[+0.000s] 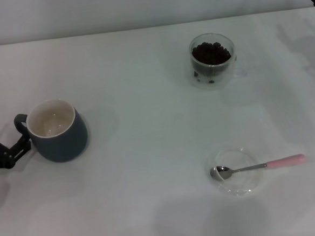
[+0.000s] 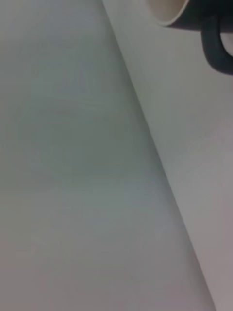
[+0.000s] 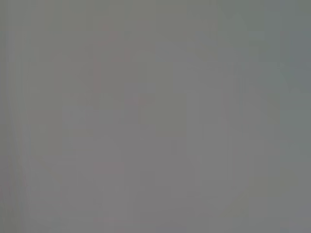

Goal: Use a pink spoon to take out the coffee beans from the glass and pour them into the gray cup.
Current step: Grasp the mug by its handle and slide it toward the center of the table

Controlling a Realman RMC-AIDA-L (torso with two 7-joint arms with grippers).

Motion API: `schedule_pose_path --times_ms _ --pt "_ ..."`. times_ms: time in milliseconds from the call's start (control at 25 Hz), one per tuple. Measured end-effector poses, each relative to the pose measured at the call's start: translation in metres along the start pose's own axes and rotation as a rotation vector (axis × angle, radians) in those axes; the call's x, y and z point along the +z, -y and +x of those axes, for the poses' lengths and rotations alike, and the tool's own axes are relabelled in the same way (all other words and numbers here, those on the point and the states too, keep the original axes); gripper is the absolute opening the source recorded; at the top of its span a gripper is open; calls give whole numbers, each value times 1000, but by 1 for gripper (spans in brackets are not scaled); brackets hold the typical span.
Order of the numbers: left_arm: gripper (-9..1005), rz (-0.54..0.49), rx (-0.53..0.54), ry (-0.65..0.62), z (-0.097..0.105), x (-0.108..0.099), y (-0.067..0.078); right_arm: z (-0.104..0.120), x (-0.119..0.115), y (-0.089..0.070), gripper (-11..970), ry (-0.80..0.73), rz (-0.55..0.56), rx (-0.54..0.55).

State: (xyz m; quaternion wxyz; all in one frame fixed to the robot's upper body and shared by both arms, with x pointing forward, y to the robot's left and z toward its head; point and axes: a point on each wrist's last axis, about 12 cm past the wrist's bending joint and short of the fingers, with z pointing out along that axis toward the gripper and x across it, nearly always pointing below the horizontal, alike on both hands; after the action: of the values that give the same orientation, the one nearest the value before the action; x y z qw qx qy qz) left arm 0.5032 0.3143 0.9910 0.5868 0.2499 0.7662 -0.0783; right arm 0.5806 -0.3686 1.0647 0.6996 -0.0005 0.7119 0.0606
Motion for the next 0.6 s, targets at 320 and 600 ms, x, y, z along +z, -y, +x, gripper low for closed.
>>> schedule_pose_path --times_ms 320,600 --pt "839 -54 20 11 -4 10 2 -1 1 -1 855 2 -3 0" --pt "743 -36 102 0 -7 22 12 -2 3 -2 855 4 -7 -1"
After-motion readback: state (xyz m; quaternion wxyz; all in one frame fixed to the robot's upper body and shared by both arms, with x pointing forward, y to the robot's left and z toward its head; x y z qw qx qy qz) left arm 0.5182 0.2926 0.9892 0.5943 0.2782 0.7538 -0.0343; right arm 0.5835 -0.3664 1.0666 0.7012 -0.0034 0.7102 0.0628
